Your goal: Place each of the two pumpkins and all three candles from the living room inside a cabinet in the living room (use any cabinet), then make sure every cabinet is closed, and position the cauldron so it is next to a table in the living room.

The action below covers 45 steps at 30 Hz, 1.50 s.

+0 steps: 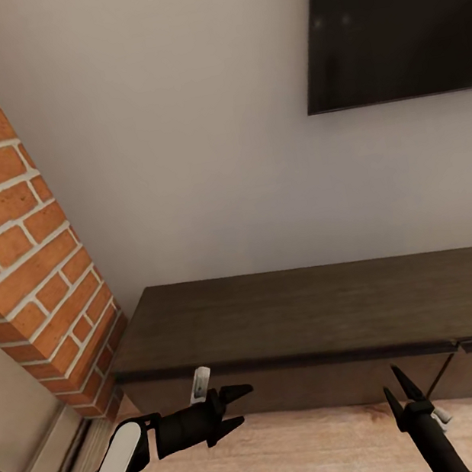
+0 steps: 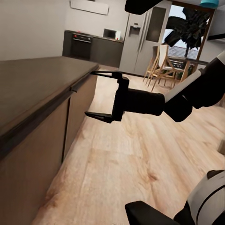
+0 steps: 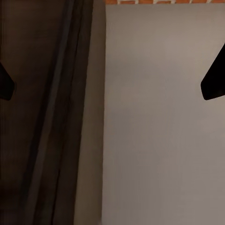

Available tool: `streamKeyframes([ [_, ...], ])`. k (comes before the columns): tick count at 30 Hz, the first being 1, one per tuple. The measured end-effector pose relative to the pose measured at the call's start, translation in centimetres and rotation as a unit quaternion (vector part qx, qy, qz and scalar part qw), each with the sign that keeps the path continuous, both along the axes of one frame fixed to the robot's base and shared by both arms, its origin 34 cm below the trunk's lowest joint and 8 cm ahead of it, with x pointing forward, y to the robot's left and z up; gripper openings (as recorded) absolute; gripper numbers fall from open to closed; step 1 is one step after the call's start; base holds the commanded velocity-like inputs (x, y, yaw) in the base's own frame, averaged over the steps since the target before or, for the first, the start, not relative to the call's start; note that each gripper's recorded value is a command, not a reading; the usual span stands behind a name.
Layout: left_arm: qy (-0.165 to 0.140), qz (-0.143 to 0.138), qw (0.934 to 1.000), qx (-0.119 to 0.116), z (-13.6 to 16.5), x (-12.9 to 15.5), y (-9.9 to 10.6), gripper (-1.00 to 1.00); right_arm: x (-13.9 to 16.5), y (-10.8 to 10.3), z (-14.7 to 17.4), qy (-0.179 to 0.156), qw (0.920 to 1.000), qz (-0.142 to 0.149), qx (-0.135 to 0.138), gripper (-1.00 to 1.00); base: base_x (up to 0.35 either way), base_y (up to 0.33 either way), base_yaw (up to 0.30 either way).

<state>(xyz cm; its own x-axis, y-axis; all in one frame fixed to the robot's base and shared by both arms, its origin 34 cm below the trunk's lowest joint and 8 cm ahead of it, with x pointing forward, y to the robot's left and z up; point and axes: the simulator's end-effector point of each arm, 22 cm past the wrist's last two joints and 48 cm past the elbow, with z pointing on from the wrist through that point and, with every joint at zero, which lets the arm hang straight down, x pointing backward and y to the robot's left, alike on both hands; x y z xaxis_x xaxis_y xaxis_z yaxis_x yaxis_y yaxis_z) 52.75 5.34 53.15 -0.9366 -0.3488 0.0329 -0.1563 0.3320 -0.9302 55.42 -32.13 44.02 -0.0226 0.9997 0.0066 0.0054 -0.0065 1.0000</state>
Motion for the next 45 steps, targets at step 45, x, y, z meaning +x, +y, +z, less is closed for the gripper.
streamKeyframes([
  [45, 0.009, -0.001, 0.9999, -0.010, -5.3, -1.3, -0.3, 1.00, -1.6, -1.4, -5.4, 0.000, 0.9996, -0.026, 0.010, 1.00, 0.014, 0.000, 0.000],
])
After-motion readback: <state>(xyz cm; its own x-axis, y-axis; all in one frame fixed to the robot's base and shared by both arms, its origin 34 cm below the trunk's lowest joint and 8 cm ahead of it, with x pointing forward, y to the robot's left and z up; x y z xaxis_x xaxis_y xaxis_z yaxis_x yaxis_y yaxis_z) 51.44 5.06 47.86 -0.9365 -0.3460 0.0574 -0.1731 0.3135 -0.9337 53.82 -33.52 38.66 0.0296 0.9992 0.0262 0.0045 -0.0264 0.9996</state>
